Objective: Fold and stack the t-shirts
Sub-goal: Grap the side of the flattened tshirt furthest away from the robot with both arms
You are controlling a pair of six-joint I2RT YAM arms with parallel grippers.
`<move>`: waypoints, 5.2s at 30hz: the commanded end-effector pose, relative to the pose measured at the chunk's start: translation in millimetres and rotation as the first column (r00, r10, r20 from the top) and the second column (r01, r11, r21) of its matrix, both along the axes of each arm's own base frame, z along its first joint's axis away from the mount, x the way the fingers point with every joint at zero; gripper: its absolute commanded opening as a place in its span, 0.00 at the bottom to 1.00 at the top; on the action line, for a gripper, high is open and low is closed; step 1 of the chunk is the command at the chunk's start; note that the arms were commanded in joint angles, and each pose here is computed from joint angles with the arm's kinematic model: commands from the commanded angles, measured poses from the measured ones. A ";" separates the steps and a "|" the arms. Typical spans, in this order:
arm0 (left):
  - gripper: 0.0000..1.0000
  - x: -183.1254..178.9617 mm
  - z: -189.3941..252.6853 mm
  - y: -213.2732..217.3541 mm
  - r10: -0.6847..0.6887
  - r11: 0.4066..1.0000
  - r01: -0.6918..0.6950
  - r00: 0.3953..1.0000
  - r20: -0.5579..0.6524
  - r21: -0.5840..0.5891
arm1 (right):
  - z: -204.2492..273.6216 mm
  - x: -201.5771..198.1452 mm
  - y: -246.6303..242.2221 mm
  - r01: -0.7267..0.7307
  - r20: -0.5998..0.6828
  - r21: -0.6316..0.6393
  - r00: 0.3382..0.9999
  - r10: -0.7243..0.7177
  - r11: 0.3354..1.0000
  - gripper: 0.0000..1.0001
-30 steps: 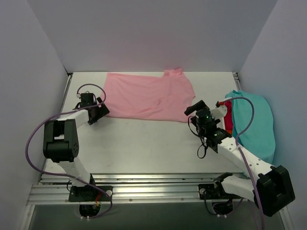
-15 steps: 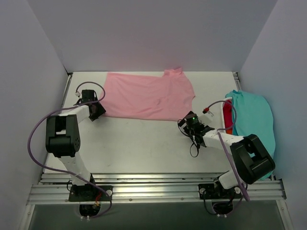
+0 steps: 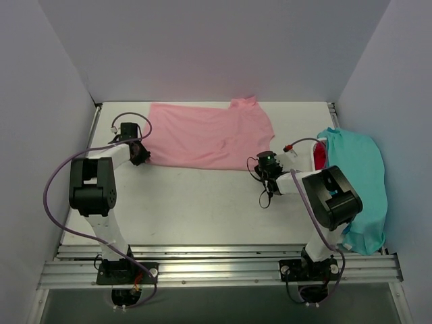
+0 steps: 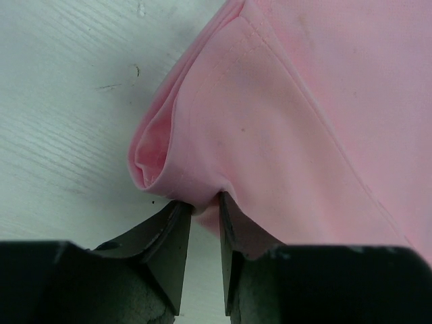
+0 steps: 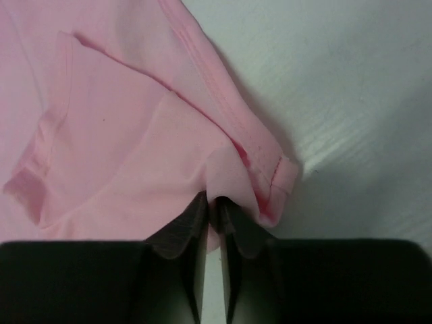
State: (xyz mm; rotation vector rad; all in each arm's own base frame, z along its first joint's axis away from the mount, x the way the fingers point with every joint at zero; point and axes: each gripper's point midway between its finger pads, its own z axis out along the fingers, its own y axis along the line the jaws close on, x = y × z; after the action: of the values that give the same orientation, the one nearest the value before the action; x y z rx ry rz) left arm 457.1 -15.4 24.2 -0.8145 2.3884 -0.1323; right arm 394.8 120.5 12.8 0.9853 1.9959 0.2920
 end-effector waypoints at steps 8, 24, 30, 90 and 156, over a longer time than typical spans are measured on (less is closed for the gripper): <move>0.02 17.4 10.3 2.1 0.019 1.000 -0.019 0.999 0.029 0.000 | -32.9 -11.0 -11.5 0.003 -0.099 -0.037 0.995 -0.007 0.999 0.00; 0.02 -46.7 45.6 -15.8 -0.002 1.000 0.003 0.997 0.082 -0.014 | 30.6 -79.2 -32.4 -0.023 -0.082 -0.069 0.997 0.018 0.997 0.00; 0.02 -100.9 62.0 -33.4 -0.014 0.999 0.017 0.994 0.109 -0.028 | 61.6 -116.2 -44.3 -0.027 -0.062 -0.073 0.998 0.022 0.997 0.00; 0.94 14.7 97.9 -39.3 -0.162 0.968 0.221 0.913 0.374 -0.121 | 12.4 188.5 -66.0 -0.062 -0.144 -0.286 0.989 0.022 0.956 0.96; 0.27 108.2 5.9 -76.3 -0.261 0.918 0.309 0.943 0.207 -0.251 | -20.8 175.6 -55.5 -0.084 -0.180 -0.242 0.983 0.040 0.967 0.00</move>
State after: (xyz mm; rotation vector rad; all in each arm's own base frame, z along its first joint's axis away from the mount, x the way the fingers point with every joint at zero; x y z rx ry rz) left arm 558.3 -87.8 28.8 -0.5695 2.3428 -0.6294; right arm 584.1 73.5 17.9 0.7913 2.1040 0.0395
